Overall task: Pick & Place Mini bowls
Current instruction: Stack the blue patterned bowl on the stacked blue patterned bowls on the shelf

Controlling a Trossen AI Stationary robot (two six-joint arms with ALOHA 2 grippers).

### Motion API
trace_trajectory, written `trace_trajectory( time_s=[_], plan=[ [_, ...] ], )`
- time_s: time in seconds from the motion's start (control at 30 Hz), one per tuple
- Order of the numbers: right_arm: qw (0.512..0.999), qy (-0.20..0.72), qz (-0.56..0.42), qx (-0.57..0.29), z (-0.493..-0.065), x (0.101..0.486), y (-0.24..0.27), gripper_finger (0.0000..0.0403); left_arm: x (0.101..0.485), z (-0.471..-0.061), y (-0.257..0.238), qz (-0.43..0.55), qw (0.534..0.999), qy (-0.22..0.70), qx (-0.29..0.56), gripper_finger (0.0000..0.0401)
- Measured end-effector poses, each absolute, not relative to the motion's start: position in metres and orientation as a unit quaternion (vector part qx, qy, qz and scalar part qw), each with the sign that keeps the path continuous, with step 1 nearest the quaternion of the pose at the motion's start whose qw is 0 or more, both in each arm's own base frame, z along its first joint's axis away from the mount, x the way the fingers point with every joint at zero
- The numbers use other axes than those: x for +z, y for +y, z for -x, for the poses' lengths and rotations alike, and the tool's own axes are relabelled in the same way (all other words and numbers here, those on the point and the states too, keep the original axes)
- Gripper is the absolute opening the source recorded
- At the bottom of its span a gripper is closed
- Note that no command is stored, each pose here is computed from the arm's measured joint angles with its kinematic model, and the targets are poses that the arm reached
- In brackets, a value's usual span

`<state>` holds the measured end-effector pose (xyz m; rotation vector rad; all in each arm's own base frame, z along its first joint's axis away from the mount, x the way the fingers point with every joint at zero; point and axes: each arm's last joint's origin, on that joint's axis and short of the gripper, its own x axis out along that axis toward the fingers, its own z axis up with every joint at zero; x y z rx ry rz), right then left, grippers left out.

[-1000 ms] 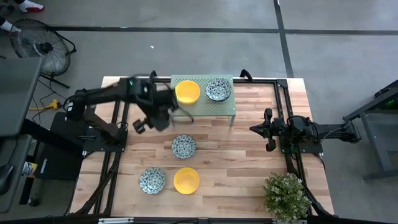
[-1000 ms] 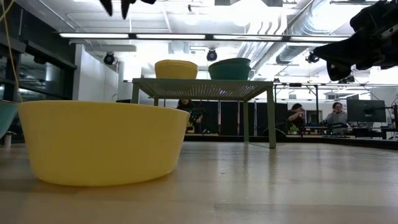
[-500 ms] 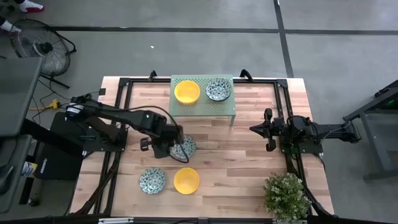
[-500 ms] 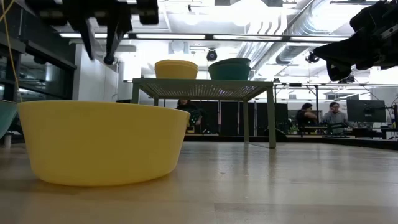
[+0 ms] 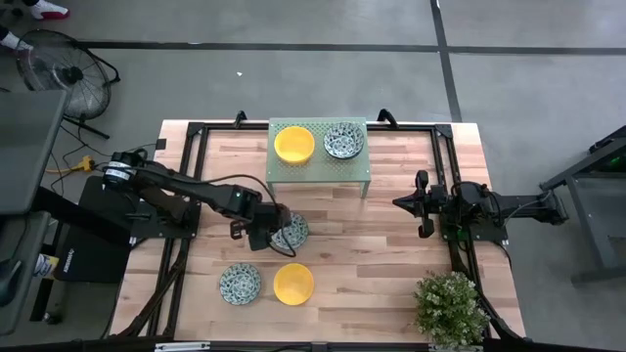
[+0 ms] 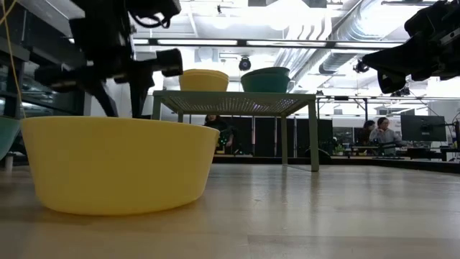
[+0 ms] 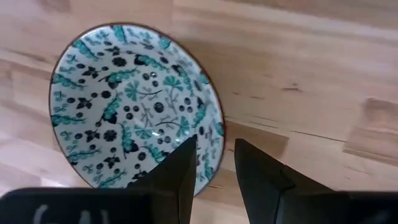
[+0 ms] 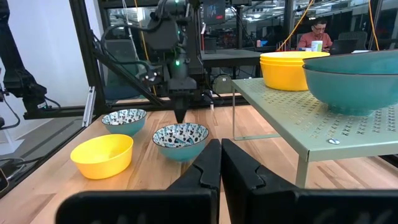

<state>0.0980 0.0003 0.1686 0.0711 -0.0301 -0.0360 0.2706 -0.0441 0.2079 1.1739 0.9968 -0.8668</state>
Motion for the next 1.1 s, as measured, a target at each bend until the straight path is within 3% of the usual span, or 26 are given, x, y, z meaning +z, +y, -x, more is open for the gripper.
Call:
trace_trajectory(
  time_s=[0.87,1.1],
  plan=[
    [0.999,-0.015,-0.035,-0.018,-0.098,0.169,0.0,0.0,0.169,-0.263,-0.041,-0.541,0.646,0.423,-0.334,0.0103],
    [0.999,-0.015,-0.036,-0.018,-0.098,0.169,0.0,0.0,0.169,-0.263,-0.041,-0.541,0.645,0.424,-0.335,0.004]
  ],
)
